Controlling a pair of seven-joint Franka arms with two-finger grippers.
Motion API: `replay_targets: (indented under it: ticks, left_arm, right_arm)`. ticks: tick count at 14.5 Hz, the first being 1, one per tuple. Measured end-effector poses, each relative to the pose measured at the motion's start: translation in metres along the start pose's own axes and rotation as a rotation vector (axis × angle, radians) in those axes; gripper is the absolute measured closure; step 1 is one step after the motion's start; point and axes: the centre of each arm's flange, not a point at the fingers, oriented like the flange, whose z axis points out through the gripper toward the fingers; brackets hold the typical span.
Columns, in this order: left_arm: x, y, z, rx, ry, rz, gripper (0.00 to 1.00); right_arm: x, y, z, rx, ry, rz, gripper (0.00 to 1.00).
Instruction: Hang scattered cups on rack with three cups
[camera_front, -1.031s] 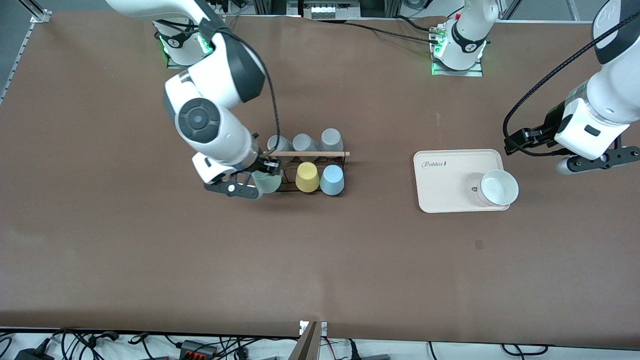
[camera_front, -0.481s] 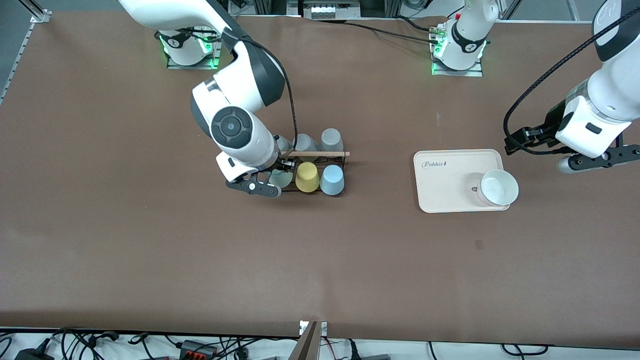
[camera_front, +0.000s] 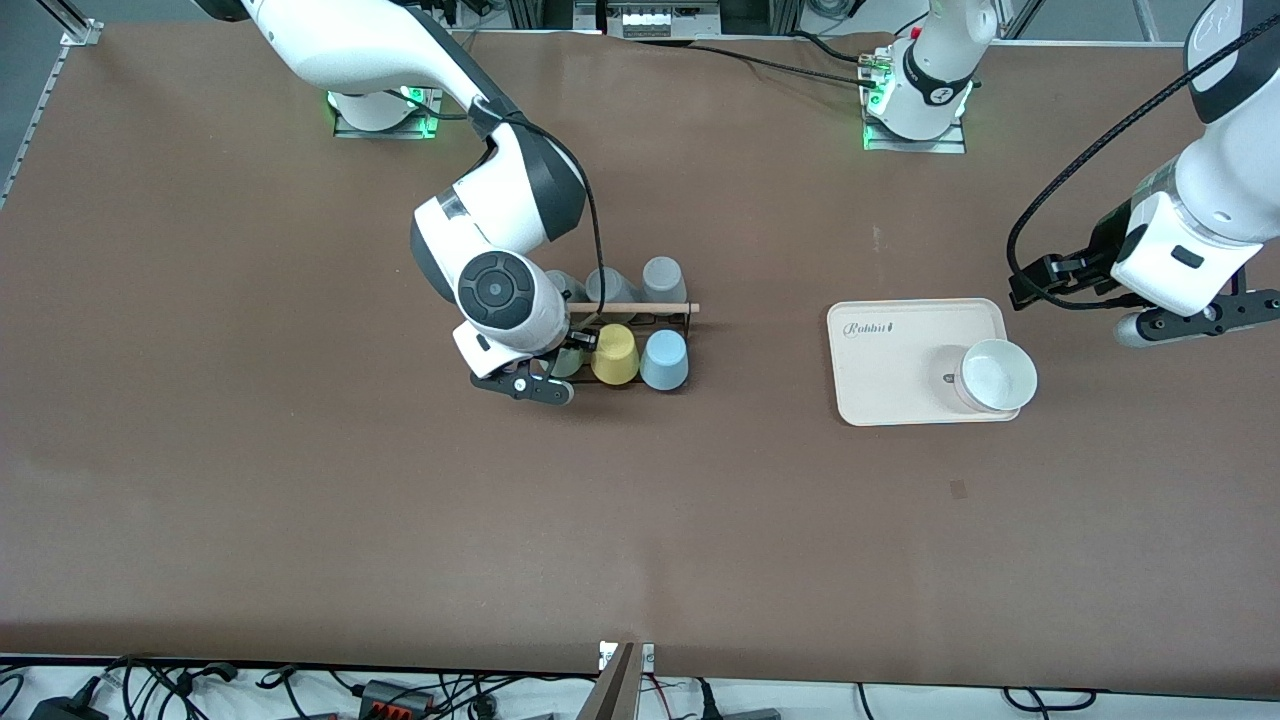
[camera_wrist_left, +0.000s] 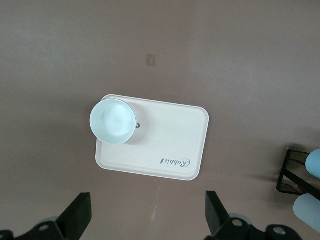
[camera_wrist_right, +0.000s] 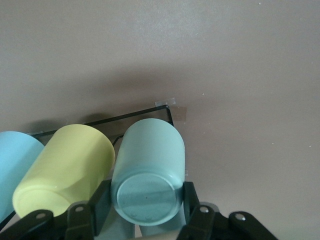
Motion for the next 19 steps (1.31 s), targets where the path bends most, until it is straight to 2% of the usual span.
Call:
replay_targets:
  ticks: [4, 5, 6, 8, 9, 12, 14, 19]
  left_arm:
    - [0.000, 0.000, 0.000, 0.000, 0.000, 0.001, 0.00]
    - [0.000, 0.000, 0.000, 0.000, 0.000, 0.001, 0.00]
    - [0.000, 0.000, 0.000, 0.000, 0.000, 0.001, 0.00]
    - [0.000, 0.000, 0.000, 0.000, 0.000, 0.001, 0.00]
    - [0.000, 0.000, 0.000, 0.000, 0.000, 0.001, 0.00]
    - [0.000, 0.000, 0.000, 0.000, -0.001, 0.001, 0.00]
    - [0.000, 0.000, 0.000, 0.000, -0.001, 0.001, 0.00]
    - [0.000, 0.000, 0.001, 0.000, -0.001, 0.001, 0.00]
  right_arm:
    - [0.000, -0.001, 0.002, 0.000, 0.000, 0.001, 0.37]
    - [0.000, -0.001, 0.002, 0.000, 0.001, 0.001, 0.35]
    - [0.001, 0.000, 0.002, 0.000, 0.002, 0.002, 0.23]
    - [0.003, 0.001, 0.001, 0.000, 0.008, 0.006, 0.05]
    - [0.006, 0.004, -0.002, -0.006, 0.022, 0.008, 0.00]
    - [0.031, 0.029, -0.039, 0.008, 0.097, 0.045, 0.00]
    - [0.050, 0.067, -0.078, 0.030, 0.124, 0.081, 0.00]
    - [0.097, 0.218, -0.153, -0.002, 0.059, 0.011, 0.00]
